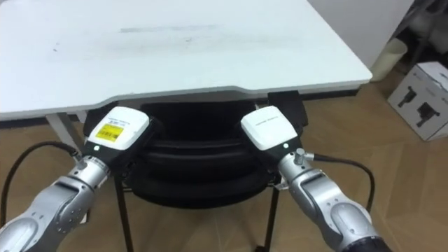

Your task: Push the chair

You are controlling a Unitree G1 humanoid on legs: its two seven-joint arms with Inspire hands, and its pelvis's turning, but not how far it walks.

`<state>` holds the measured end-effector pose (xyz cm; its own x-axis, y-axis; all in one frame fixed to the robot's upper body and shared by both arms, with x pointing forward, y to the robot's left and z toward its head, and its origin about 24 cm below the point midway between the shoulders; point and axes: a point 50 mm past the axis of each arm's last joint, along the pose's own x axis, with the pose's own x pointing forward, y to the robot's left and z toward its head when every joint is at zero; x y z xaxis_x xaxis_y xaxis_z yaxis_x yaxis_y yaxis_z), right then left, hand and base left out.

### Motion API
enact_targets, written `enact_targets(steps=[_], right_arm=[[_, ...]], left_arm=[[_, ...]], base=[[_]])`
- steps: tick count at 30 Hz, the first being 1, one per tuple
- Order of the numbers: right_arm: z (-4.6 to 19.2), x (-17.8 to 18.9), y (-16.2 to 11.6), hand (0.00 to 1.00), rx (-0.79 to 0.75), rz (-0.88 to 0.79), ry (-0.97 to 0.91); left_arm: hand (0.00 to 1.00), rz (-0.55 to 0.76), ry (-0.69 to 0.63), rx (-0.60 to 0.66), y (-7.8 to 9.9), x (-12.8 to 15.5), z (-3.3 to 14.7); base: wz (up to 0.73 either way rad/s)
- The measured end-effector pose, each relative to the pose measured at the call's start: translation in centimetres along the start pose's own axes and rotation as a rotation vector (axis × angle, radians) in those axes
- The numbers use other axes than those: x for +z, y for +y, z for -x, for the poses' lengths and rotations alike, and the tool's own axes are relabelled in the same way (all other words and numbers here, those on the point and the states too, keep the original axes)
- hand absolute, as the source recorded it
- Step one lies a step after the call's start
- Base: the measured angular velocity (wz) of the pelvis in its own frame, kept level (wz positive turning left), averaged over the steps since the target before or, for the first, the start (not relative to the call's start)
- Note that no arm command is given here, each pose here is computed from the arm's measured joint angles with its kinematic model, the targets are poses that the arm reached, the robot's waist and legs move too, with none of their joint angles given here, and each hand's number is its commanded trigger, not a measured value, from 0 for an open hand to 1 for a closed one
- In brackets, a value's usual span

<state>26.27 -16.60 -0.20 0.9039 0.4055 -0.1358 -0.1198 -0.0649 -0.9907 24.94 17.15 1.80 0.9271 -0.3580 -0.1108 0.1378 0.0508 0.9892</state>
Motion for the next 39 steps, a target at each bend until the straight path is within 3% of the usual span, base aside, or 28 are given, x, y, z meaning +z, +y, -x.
enact_targets(steps=[39], right_arm=[[-0.2,-0.8,-1.2,1.0,-0.018,0.022,0.002]], left_arm=[[1.0,-0.027,-0.046,0.039,1.5,-0.2,-1.4]], base=[[0.02]])
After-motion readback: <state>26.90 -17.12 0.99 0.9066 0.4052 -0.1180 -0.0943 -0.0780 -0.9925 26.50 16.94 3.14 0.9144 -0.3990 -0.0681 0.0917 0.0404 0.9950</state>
